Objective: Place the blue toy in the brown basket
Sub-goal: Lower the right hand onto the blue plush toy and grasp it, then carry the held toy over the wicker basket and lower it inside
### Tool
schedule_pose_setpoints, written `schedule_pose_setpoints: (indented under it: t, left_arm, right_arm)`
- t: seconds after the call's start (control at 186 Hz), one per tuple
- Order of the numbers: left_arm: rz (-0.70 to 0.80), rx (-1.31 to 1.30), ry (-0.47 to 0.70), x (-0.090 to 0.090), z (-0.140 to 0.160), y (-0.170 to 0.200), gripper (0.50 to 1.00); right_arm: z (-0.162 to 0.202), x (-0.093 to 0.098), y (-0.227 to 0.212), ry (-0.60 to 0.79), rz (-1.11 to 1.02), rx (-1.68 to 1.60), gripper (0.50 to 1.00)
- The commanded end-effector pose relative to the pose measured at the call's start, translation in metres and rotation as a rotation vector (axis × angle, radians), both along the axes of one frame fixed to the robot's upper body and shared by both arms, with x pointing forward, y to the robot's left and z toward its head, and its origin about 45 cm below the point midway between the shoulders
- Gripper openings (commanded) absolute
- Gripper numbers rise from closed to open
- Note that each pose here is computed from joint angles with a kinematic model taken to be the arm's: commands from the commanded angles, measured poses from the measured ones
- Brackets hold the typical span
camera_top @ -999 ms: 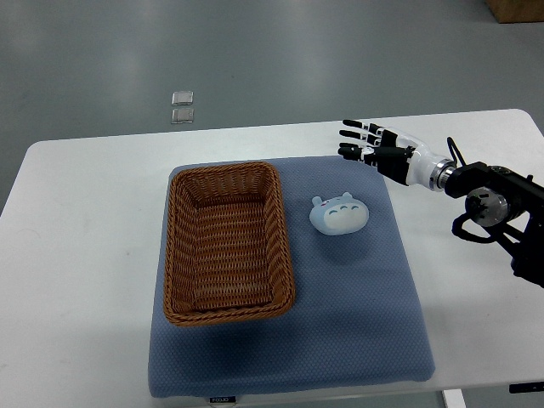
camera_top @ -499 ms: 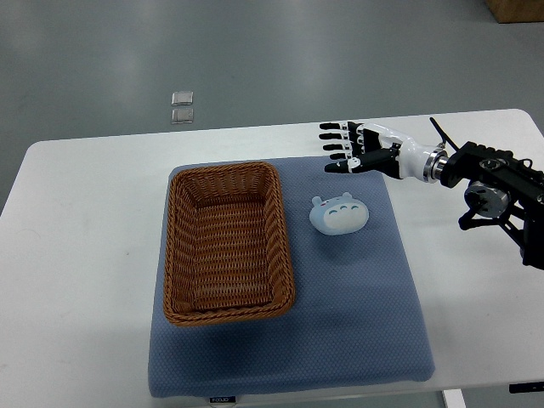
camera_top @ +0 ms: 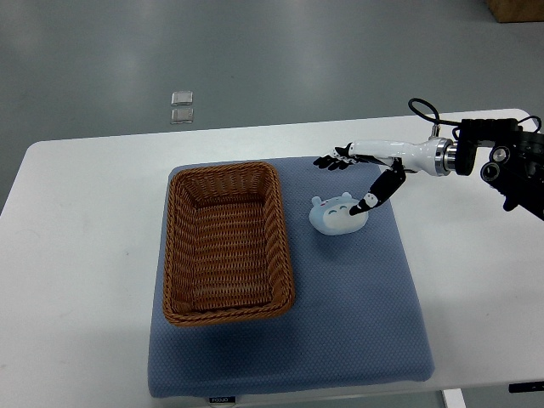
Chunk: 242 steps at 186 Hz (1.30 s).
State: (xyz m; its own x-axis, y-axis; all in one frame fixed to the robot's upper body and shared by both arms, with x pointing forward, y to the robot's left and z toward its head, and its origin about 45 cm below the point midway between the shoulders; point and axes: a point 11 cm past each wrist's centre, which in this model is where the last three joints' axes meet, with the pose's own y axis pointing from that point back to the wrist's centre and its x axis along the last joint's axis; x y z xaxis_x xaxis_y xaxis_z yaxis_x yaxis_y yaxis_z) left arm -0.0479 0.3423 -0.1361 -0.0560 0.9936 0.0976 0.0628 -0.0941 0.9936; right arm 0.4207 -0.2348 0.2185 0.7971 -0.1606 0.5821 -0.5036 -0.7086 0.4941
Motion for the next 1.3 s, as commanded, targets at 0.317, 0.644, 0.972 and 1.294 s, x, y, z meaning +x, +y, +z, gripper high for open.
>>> schedule_pose_setpoints:
  t: [0.317,0.644,0.972,1.294]
  left_arm:
    - [0.000,0.001,0.000,0.000,0.000,0.000,1.000]
    - [0.000,0.000,0.000,0.000,0.000,0.000,1.000]
    - [0.000,0.000,0.000,0.000,0.000,0.000,1.000]
    - [0.000,0.000,0.000,0.000,0.000,0.000,1.000]
  right_arm:
    - [-0.027,-0.011,0.006,-0.087,-0.005,-0.038,0.911]
    - [-0.044,-0.012,0.006,-0.127,-0.061,-0.024,0.899]
    - [-0.047,-0.014,0.015,-0.137,-0.052,-0.017,0.500]
    - [-0.031,-0.005,0.017,-0.166,-0.057,0.011,0.500]
